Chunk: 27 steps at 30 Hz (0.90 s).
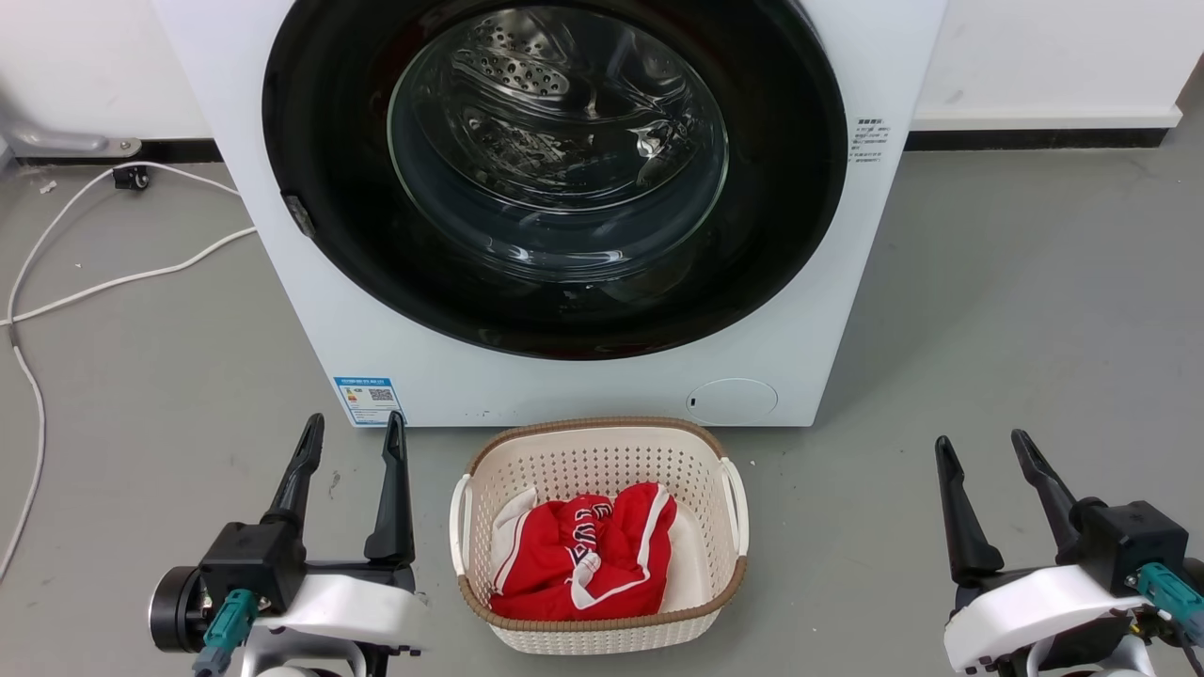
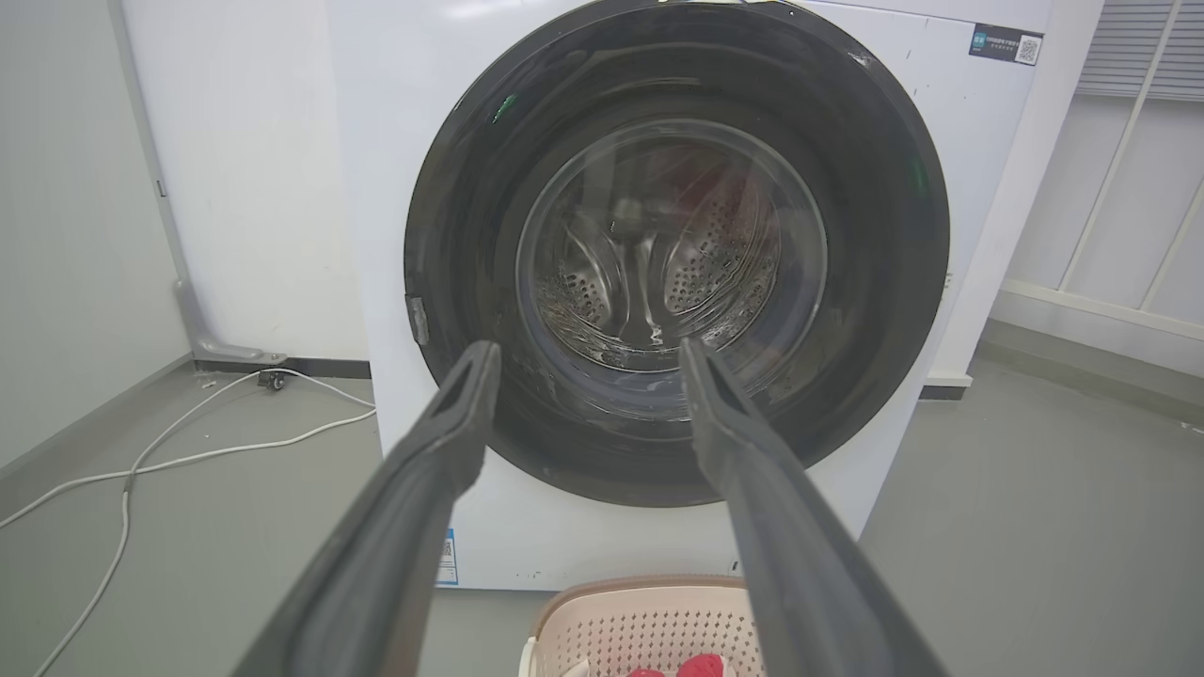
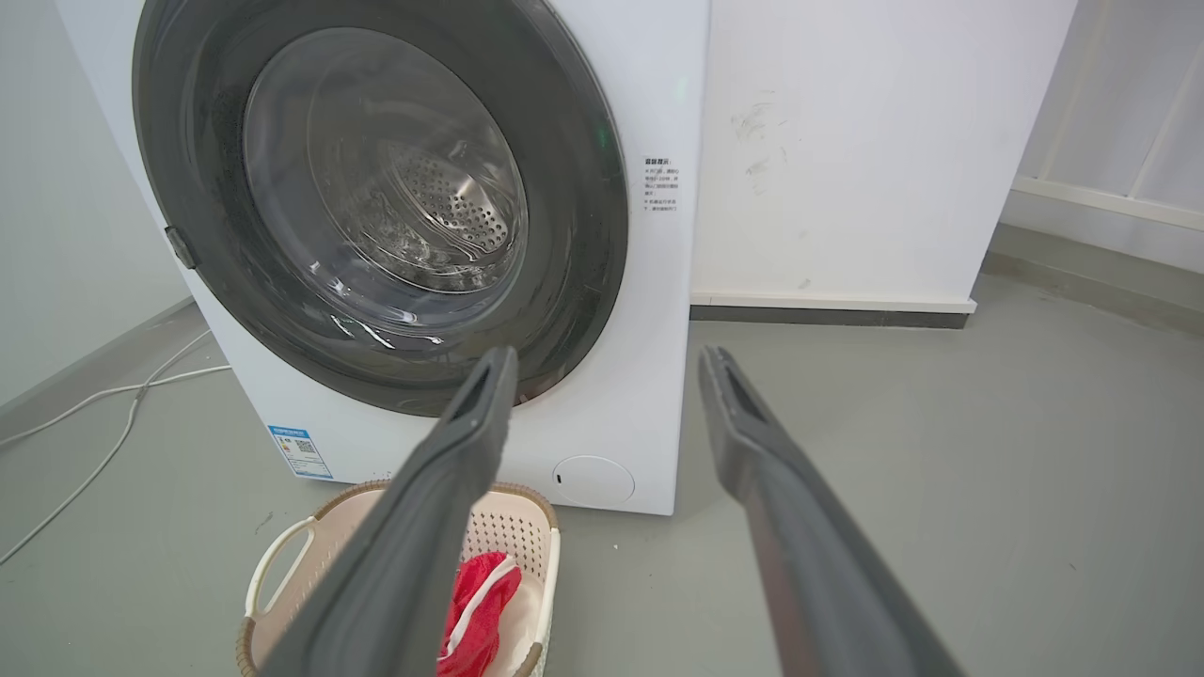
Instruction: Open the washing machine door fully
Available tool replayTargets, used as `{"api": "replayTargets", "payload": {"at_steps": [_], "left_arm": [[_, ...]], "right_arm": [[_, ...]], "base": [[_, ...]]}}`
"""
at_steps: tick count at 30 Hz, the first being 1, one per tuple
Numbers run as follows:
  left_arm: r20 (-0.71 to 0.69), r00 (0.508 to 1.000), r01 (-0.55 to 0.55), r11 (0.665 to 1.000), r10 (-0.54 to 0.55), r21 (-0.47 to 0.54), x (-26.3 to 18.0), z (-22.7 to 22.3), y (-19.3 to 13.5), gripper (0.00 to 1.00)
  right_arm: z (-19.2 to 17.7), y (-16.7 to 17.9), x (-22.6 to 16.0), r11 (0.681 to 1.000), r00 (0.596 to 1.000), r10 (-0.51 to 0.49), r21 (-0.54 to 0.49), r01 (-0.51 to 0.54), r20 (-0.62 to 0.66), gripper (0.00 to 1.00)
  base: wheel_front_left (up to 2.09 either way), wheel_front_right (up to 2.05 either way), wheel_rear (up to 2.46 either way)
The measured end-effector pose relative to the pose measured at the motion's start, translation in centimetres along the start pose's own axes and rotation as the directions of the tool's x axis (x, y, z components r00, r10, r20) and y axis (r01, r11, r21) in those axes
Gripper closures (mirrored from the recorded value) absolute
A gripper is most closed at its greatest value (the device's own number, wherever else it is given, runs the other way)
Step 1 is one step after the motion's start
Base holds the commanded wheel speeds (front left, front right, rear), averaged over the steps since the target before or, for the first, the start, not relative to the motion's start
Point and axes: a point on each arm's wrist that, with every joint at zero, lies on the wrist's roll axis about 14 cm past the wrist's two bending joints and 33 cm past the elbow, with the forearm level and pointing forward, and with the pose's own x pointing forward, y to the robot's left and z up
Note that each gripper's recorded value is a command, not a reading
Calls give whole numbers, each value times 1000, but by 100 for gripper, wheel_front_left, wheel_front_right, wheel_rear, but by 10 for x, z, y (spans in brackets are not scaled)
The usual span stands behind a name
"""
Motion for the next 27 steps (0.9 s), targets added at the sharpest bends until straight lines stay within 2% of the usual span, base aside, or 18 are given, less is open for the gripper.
{"api": "replayTargets", "payload": {"at_steps": [27], "left_arm": [[42,999,22,994,-27,109,-4,5,-4,0]], "right_arm": [[1,5,0,992,1000,20,-126,-18,14,0]], "base": [[0,0,0]]}}
